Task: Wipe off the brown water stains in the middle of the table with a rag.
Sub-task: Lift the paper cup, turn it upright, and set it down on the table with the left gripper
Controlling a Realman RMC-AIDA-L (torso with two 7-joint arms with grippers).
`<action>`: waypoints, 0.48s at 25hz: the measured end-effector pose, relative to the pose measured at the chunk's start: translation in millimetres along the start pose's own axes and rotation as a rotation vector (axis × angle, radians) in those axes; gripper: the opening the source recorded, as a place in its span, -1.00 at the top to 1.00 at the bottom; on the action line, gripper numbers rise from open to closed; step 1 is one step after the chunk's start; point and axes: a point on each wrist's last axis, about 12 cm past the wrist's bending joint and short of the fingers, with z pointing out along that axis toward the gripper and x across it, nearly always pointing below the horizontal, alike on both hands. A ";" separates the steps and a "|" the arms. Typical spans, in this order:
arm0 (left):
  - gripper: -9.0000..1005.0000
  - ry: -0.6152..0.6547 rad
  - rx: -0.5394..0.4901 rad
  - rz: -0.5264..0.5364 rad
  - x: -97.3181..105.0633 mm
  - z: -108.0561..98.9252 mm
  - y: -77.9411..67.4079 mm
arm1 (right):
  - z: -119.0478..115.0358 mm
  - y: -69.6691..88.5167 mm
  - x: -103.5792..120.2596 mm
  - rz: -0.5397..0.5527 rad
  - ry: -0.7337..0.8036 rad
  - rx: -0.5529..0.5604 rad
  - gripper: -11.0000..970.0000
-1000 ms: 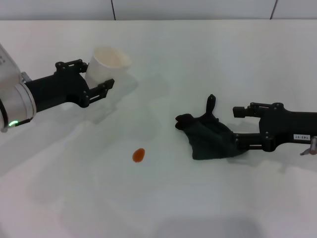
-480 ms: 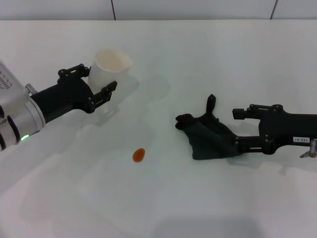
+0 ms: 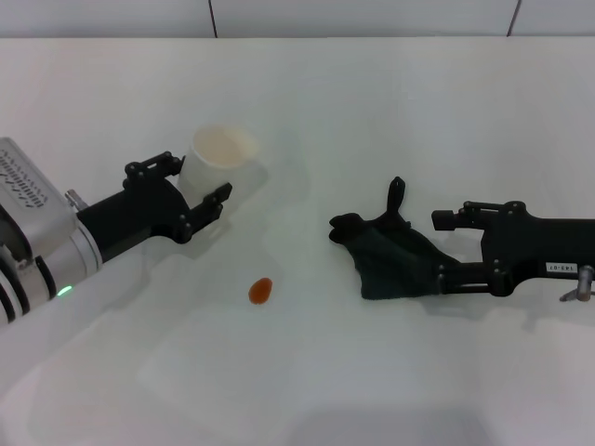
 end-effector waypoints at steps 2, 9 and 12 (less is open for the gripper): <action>-0.15 0.001 0.001 -0.003 0.6 -0.1 -0.8 | 0.1 0.1 -0.1 -0.001 0.001 -0.002 -0.63; -0.15 0.014 -0.006 -0.003 2.7 -0.8 -0.4 | 0.7 0.2 -0.5 -0.005 0.004 -0.005 -0.63; -0.15 0.024 -0.008 0.002 3.2 -0.2 0.4 | 0.9 0.3 -0.7 -0.006 0.004 -0.006 -0.63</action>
